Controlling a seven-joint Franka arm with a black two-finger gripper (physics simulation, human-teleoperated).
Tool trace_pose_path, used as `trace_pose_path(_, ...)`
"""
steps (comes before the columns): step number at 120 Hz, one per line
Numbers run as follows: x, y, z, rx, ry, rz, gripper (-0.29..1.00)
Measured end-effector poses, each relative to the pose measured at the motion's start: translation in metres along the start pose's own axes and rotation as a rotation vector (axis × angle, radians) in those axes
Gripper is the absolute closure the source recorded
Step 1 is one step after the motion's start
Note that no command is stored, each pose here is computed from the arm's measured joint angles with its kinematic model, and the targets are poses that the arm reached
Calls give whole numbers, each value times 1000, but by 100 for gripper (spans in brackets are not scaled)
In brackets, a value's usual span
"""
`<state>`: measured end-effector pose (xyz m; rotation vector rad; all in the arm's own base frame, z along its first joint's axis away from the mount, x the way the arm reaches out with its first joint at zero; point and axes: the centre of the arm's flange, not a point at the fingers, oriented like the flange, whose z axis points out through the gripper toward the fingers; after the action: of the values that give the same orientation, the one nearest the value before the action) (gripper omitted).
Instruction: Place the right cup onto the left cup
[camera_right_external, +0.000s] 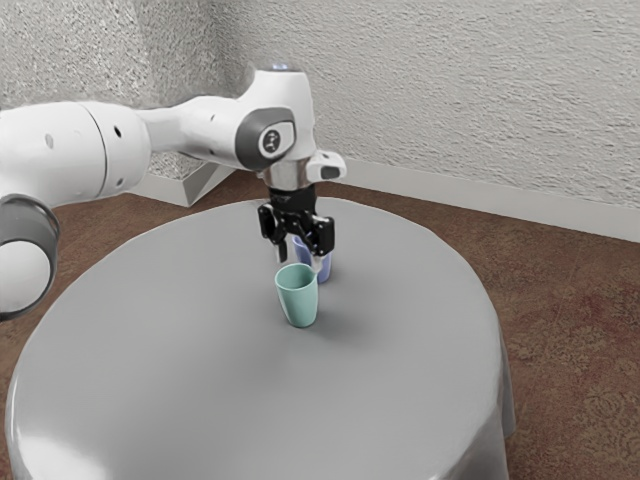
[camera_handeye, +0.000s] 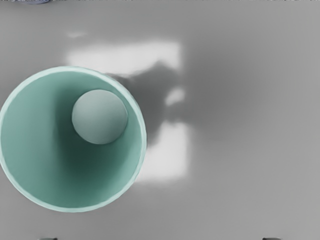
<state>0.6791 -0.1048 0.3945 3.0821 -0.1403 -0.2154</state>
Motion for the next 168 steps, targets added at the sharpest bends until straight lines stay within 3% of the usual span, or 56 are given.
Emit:
trace_pose_path(85,45,-24,69,-14,-29,-17,26)
trace_pose_path(138,50,-29,76,-20,-27,-26,66)
trace_pose_path(168,51,-31,75,-22,-24,-34,75)
